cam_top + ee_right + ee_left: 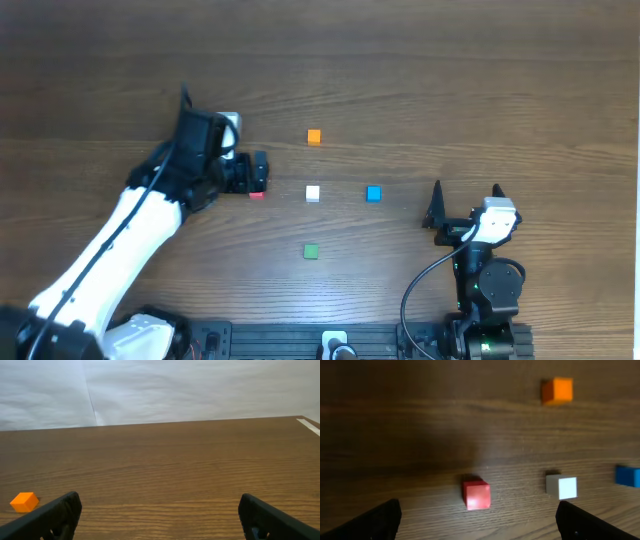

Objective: Stack Cubes

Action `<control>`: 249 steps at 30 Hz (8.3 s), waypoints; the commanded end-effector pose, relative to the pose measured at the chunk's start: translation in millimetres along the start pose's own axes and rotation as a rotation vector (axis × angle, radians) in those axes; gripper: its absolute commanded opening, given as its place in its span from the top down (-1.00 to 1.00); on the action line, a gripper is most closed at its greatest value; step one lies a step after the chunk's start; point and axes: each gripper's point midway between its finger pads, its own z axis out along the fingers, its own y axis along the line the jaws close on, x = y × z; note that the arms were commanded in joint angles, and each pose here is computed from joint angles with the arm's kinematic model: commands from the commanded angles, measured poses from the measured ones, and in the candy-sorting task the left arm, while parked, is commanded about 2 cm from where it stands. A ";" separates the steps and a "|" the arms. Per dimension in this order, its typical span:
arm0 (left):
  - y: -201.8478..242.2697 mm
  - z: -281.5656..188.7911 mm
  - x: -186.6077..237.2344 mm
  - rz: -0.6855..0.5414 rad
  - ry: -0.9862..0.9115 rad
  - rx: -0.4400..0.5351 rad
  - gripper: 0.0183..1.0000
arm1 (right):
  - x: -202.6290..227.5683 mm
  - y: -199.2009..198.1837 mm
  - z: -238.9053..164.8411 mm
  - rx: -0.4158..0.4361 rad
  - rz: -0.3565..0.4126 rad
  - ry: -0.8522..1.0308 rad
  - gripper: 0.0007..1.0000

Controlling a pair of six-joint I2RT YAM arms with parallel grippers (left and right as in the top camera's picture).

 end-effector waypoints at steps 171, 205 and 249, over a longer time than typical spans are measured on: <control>-117.6 86.2 43.6 -0.007 0.190 -0.197 0.40 | 2.5 0.1 0.2 -0.004 -0.001 0.001 -0.99; -108.6 126.0 -70.6 -0.051 0.120 -0.212 -0.33 | 2.5 0.1 0.2 -0.004 -0.001 0.001 -0.99; -128.2 96.0 -73.0 -0.011 0.109 -0.156 0.84 | 2.5 0.1 0.2 -0.003 -0.001 0.001 -0.99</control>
